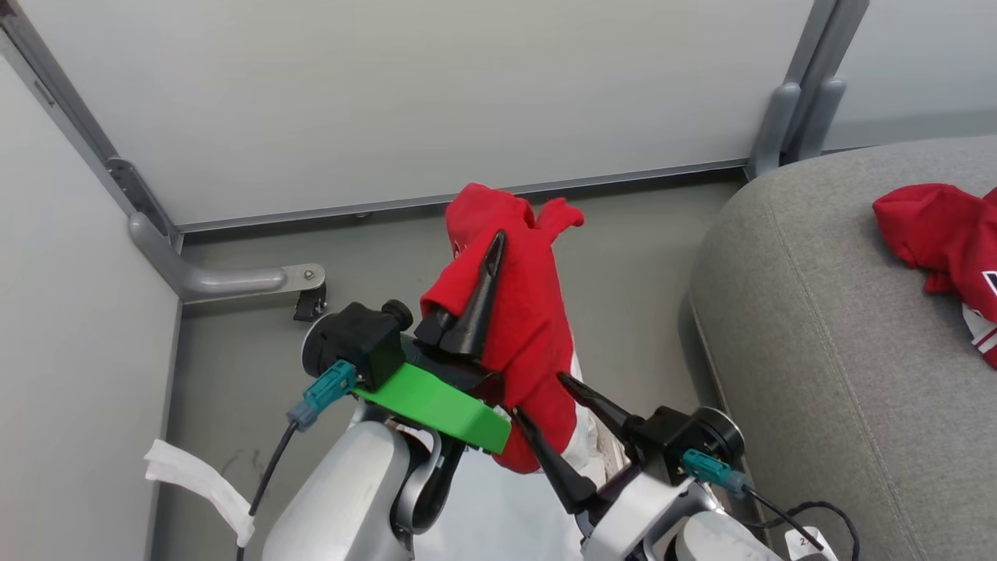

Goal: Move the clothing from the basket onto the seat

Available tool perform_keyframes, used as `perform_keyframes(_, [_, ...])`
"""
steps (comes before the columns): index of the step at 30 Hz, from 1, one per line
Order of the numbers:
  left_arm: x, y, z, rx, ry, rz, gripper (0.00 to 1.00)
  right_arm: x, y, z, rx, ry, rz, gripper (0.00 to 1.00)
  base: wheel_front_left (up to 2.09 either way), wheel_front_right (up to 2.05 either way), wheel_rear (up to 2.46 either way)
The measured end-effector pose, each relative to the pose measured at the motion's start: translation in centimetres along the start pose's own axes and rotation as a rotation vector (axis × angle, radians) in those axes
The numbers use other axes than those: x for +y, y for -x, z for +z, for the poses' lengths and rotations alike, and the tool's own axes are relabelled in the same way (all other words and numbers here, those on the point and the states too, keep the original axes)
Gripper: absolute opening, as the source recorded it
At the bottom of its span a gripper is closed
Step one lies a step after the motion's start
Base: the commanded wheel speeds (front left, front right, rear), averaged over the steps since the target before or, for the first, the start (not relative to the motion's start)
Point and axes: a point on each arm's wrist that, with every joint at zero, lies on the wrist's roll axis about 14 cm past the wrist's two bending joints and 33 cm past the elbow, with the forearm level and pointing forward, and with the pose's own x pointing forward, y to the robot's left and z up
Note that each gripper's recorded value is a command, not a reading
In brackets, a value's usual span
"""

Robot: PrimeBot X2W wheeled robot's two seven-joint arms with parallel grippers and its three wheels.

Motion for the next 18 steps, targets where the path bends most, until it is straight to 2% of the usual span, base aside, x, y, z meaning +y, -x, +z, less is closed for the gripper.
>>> perform_keyframes(11, [-1.1,0.5,-0.1,0.01,0.017,-0.024,0.0,1.9,-2.5,-0.2,0.016,-0.027,0.092,1.0,0.0,0.0,0.0])
perform_keyframes(18, [-2.5,0.8,0.1,0.013,0.029,-0.061,0.0,2.1,-3.6,-0.3,0.027,-0.044,0.111,1.0,0.0,0.0,0.0])
